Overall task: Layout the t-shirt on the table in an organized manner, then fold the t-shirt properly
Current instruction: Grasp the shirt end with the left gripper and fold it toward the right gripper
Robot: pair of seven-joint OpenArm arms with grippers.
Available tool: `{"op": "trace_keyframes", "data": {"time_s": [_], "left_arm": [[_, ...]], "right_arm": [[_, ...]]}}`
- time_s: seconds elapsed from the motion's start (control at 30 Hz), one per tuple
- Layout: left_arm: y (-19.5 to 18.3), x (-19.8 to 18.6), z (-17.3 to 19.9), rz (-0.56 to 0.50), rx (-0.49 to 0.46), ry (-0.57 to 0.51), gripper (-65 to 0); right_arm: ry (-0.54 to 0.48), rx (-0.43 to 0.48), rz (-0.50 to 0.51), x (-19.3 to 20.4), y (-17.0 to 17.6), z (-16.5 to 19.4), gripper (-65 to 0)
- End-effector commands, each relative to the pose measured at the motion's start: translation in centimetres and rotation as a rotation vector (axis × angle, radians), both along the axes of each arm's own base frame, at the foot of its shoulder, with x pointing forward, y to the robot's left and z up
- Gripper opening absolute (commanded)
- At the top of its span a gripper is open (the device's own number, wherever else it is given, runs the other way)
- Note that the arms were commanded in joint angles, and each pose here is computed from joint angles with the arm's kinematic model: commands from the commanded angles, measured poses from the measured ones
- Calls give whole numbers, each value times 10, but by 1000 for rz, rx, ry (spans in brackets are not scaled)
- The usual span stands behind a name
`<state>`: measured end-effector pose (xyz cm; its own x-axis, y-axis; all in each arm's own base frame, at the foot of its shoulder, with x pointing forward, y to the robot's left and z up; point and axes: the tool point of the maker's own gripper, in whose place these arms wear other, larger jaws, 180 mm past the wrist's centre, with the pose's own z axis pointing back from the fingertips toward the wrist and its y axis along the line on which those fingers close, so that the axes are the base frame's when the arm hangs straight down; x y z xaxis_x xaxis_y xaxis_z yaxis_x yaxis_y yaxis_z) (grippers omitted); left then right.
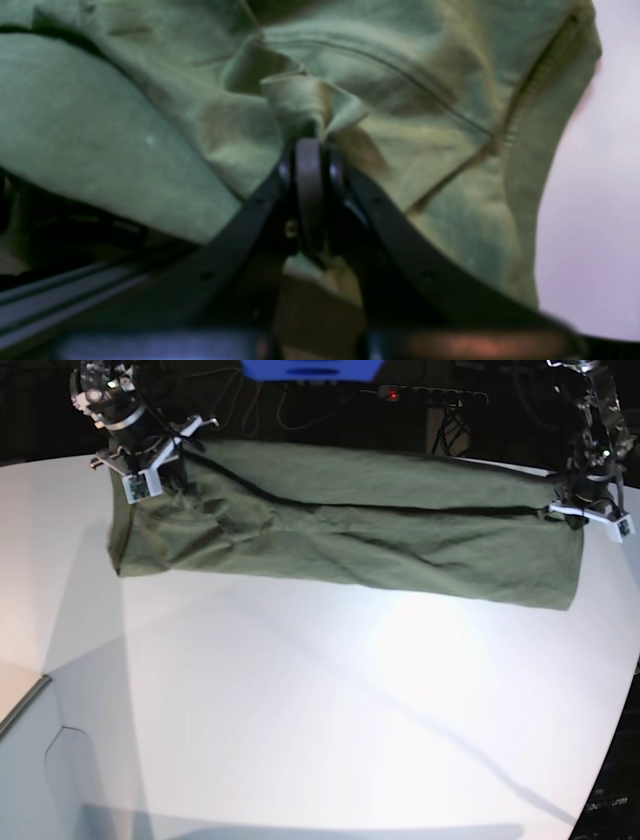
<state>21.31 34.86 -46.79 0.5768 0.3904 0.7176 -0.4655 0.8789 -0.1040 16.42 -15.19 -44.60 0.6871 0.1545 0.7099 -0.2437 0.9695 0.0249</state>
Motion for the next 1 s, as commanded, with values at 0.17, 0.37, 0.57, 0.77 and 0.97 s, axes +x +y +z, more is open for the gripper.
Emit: {"op": "trace_keyframes", "data": {"time_s": [0.17,0.37,0.57,0.77,0.97], "left_arm": [[-2,25,56,-66,83,-138,-646],[-23,34,97,-117,123,-238,-646],[-70,44,137,-218,131,-344,-646],[-160,52,145,-431,29,-386,-646],[-269,36,125,-677,-138,-351,-646]], "right_arm": [[-12,22,-18,8,-2,-6,-650],[-1,30,-18,10,0,-12,-650],[15,38,-25,13,0,-20,-650],[15,40,-26,14,0,-21,-650],[15,40,-26,14,0,-21,-650]]}}
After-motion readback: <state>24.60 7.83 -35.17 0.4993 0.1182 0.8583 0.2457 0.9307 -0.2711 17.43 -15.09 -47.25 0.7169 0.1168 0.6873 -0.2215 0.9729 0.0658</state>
